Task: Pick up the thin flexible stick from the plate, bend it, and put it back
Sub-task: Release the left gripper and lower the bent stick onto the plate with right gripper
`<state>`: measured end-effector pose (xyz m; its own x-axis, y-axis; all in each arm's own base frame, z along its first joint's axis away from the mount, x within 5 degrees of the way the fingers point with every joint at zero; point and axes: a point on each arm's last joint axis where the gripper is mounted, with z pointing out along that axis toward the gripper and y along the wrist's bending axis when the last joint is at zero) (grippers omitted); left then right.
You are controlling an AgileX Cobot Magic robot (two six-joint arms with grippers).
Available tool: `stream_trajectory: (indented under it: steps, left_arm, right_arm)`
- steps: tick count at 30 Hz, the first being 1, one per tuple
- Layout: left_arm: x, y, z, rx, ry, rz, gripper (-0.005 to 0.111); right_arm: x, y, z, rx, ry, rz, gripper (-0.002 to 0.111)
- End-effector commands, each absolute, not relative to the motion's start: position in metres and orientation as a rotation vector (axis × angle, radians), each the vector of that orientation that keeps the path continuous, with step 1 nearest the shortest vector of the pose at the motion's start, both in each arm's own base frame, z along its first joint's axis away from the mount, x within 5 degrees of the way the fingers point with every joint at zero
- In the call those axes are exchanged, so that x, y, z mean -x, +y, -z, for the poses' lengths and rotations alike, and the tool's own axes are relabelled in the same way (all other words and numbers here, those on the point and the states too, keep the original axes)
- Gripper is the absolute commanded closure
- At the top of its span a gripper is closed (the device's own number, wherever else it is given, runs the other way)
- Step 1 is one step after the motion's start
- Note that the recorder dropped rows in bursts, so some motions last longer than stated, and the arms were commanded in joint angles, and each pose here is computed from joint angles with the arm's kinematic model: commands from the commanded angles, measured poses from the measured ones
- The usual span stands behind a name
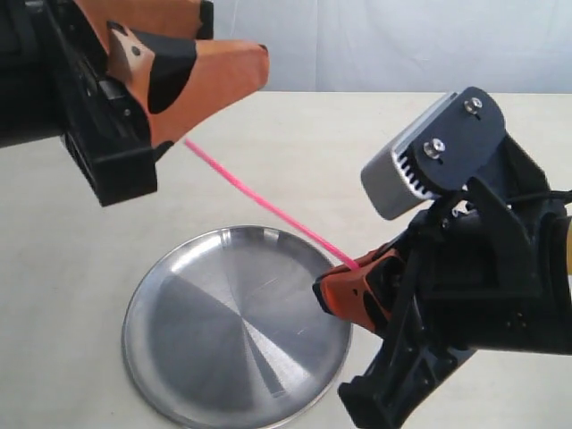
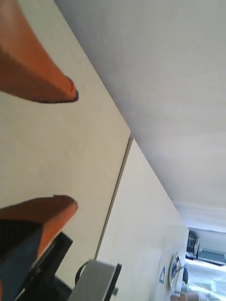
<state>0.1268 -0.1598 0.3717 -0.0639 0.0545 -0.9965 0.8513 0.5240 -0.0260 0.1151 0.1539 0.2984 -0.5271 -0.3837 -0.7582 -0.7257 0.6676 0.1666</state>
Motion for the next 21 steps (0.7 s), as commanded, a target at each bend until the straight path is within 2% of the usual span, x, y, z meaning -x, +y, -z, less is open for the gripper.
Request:
stream_trajectory:
  steps: [1, 10, 13, 14, 16, 21]
  left_arm:
    - [-0.126, -0.151, -0.379, -0.765, 1.479, 0.733, 0.051]
    - [-0.097, -0.118, -0.409, -0.638, 1.349, 0.81, 0.064]
    - [-0.083, -0.107, -0.417, -0.653, 1.282, 0.827, 0.083]
    - [-0.077, -0.106, -0.419, -0.698, 1.248, 0.828, 0.094]
    - [-0.068, -0.105, -0.419, -0.787, 1.199, 0.817, 0.106]
    - [-0.06, -0.103, -0.416, -0.849, 1.217, 0.849, 0.107]
  right_arm:
    - [-0.115, 0.153, -0.297, 0.867, 2.174, -0.596, 0.109]
    - [-0.128, 0.152, -0.285, 0.883, 2.207, -0.405, 0.109]
    - [-0.139, 0.161, -0.27, 0.936, 2.234, -0.314, 0.109]
    - [-0.143, 0.165, -0.263, 0.953, 2.249, -0.299, 0.109]
    - [-0.15, 0.176, -0.247, 0.983, 2.28, -0.281, 0.109]
    - [-0.167, 0.2, -0.2, 1.053, 2.368, -0.243, 0.109]
